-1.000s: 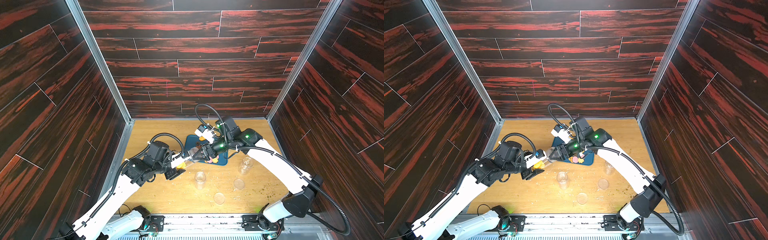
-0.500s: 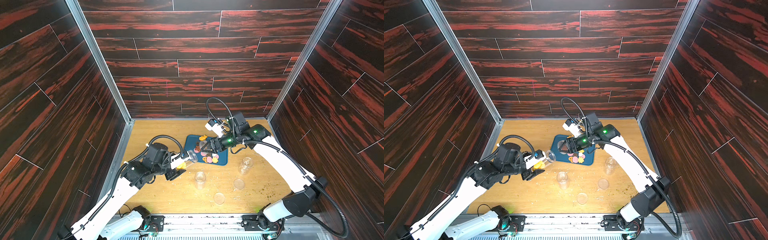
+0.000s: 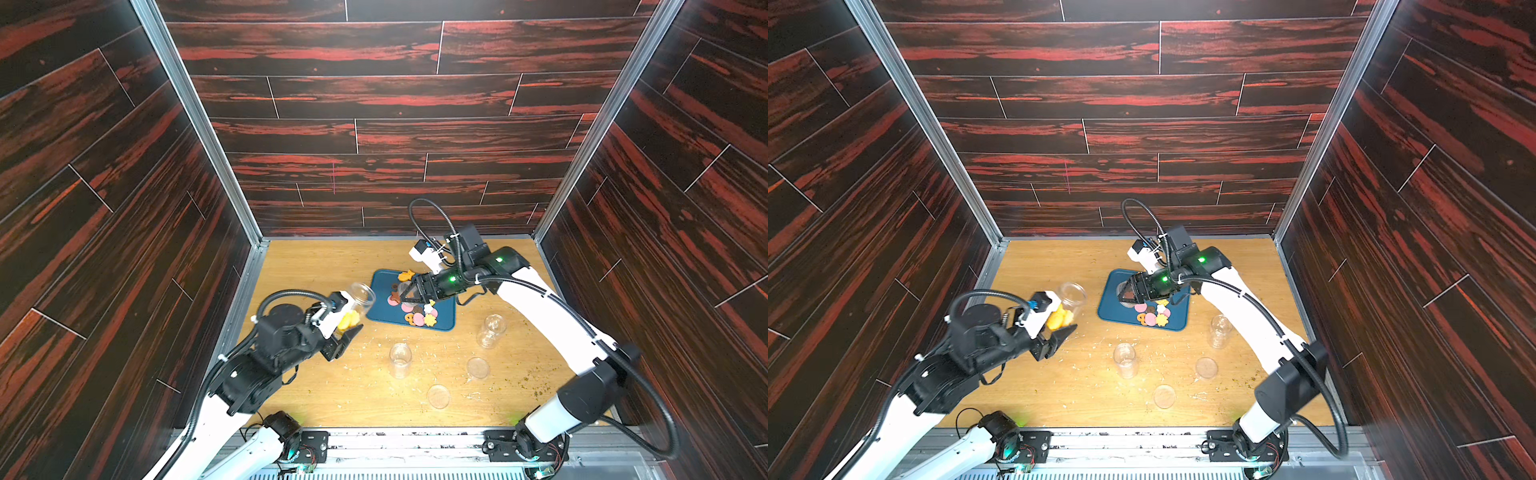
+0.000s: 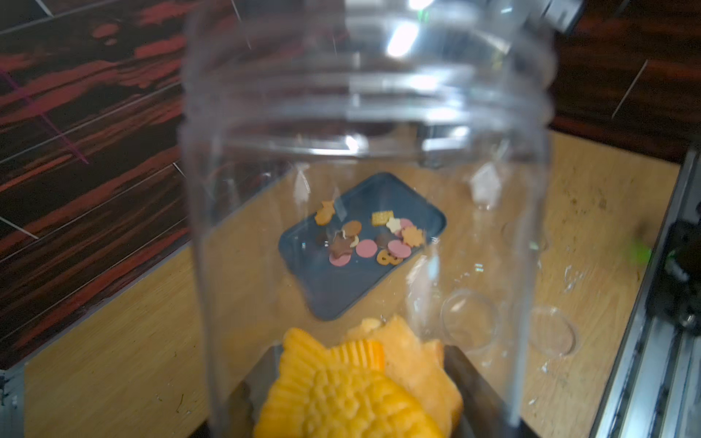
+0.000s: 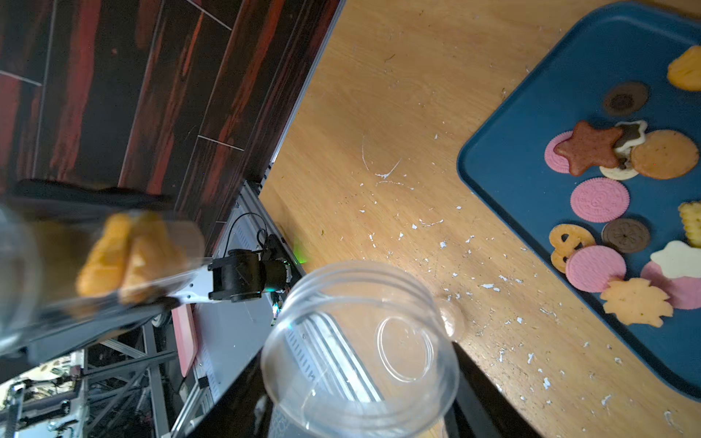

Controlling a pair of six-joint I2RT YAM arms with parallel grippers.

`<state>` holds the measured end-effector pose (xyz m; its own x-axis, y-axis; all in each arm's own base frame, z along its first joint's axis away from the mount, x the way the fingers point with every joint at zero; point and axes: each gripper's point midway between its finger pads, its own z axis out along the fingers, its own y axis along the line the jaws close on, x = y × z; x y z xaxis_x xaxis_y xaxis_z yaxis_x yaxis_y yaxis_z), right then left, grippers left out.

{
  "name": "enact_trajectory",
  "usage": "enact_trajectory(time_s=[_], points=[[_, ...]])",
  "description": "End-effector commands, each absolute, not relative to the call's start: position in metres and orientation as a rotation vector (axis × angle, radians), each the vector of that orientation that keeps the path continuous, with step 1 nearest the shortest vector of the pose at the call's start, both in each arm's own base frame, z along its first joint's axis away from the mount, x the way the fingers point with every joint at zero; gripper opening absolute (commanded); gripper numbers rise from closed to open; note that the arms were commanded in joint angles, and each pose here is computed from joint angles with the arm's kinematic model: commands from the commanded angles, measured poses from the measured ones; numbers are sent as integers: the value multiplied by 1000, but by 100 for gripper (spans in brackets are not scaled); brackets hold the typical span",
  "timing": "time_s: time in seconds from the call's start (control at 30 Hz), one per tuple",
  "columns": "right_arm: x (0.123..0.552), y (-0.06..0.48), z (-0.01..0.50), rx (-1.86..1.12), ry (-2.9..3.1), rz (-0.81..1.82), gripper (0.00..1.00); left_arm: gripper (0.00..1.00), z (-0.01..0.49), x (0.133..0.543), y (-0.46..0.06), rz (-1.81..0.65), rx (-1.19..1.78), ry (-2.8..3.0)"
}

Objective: Pour the cookies out of the jar
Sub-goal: Unscrew the lid from the jar, then place the lid at the center of the board.

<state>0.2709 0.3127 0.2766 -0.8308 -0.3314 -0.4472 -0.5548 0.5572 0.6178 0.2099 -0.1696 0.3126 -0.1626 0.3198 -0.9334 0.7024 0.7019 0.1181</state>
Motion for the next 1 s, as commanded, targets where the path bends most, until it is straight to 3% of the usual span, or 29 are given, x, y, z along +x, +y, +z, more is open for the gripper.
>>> enact_trajectory(time_s=[0.0,0.5,0.97], points=[[279,317,262,-686,2567,1149,64,52,332,212,-165,-477,663,1721],[299,317,225,-464,2747,1020,64,52,346,211,-139,-519,397,1676],[282,386,154,-674,2861,936,64,52,346,193,-123,-519,365,1692]])
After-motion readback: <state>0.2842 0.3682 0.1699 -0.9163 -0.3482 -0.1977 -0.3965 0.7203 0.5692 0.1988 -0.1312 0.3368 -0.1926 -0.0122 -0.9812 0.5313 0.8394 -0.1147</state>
